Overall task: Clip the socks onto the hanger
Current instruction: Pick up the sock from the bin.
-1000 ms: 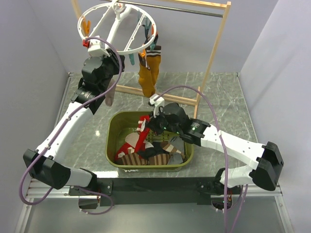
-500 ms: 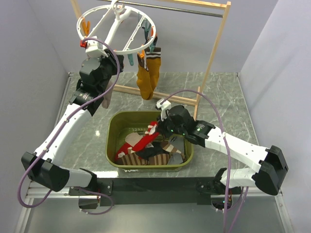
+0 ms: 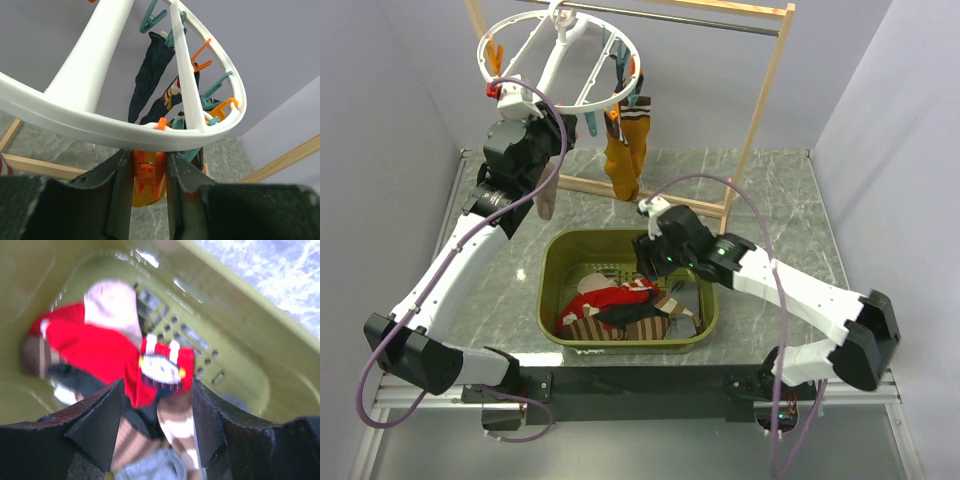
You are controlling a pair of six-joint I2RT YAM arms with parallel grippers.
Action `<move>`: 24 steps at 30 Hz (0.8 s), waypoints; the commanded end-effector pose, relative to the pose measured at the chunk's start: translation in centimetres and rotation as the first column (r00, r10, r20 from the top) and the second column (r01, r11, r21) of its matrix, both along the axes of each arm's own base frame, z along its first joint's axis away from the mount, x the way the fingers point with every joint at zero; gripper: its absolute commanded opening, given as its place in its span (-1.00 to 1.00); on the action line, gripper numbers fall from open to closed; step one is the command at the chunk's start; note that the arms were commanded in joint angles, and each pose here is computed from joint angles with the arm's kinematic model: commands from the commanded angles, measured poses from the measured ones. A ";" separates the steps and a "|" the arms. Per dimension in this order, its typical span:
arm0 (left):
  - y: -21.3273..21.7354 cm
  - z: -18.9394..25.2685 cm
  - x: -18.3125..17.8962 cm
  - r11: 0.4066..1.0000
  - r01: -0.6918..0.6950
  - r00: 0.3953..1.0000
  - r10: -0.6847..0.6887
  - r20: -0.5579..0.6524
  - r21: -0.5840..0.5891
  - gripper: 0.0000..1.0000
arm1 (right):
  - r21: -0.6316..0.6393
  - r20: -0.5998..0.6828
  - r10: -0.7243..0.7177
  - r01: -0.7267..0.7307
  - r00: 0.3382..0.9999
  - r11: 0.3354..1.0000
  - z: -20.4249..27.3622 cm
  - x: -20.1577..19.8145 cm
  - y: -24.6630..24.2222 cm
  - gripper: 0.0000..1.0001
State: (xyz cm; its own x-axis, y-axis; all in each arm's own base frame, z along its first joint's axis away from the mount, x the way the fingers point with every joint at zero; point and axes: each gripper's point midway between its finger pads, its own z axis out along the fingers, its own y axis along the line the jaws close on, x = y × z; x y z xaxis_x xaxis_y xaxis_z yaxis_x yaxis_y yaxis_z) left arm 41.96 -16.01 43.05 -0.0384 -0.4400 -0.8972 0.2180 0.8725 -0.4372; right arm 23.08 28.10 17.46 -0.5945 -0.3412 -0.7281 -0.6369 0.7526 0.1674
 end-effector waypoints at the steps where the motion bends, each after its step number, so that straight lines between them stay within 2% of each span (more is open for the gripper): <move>1: 0.1 1.5 -0.5 1.000 0.009 0.999 -0.008 0.043 -0.030 -0.70 | -0.034 -0.023 -0.093 0.092 0.995 0.995 -0.2 2.4 1.0 0.25; 3: 0.1 1.6 -0.6 0.999 0.016 0.999 -0.014 0.043 -0.034 -0.70 | -0.096 -0.093 -0.137 0.128 0.986 0.987 -2.1 2.4 1.0 0.24; 10: 0.4 1.6 -0.6 1.000 0.001 0.999 -0.001 0.048 -0.012 -0.70 | -0.183 -0.151 -0.219 0.191 0.964 0.964 -4.1 1.8 0.2 0.23; 18: 0.4 1.2 -0.6 1.000 0.003 0.999 -0.003 0.046 0.006 -0.70 | -0.198 -0.254 -0.176 0.127 0.951 0.972 -8.3 -1.2 2.2 0.25; 24: 0.2 0.8 -0.6 0.999 0.013 0.999 -0.014 0.028 0.032 -0.70 | -0.297 -0.196 -0.253 0.188 0.947 0.936 -10.7 -0.7 0.8 0.21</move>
